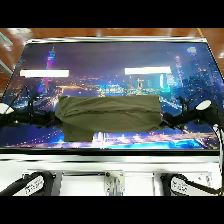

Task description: Fold the shirts.

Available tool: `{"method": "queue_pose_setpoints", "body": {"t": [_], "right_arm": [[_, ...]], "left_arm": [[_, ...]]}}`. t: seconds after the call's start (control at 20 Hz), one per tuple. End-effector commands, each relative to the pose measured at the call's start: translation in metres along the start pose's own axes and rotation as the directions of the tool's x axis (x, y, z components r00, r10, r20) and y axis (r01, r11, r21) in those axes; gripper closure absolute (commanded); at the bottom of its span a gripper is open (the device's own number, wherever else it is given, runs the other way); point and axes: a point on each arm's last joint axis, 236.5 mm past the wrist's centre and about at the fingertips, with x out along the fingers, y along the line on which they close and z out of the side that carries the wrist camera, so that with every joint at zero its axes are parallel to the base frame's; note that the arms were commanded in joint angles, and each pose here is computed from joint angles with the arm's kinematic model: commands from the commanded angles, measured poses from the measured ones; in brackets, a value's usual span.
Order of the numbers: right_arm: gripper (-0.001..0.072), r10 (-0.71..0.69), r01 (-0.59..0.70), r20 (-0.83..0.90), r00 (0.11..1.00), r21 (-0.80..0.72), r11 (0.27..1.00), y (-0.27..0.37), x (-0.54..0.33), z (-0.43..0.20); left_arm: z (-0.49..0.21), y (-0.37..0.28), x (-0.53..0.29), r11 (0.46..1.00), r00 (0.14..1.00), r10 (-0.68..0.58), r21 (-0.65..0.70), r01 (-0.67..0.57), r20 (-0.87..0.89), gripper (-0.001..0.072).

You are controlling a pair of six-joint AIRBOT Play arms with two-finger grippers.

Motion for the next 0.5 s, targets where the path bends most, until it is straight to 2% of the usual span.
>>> {"method": "queue_pose_setpoints", "body": {"t": [0.0, 0.2, 0.45], "right_arm": [[0.0644, 0.011, -0.001, 0.168, 0.986, -0.061, 0.998, 0.033, -0.020, 0.059], [0.0643, 0.011, 0.009, 0.268, 0.963, -0.073, 0.997, 0.055, -0.012, 0.119], [0.0643, 0.002, 0.008, 0.282, 0.960, -0.033, 0.999, 0.049, 0.013, 0.160]], "left_arm": [[0.048, -0.010, -0.009, 1.000, 0.998, -0.023, 0.020, 0.022, 0.053, 0.0667], [0.104, -0.010, 0.004, 0.997, 0.995, -0.078, -0.006, 0.078, 0.062, 0.0668], [0.154, 0.011, 0.028, 0.991, 0.995, -0.081, -0.101, 0.087, 0.054, 0.0667]]}}
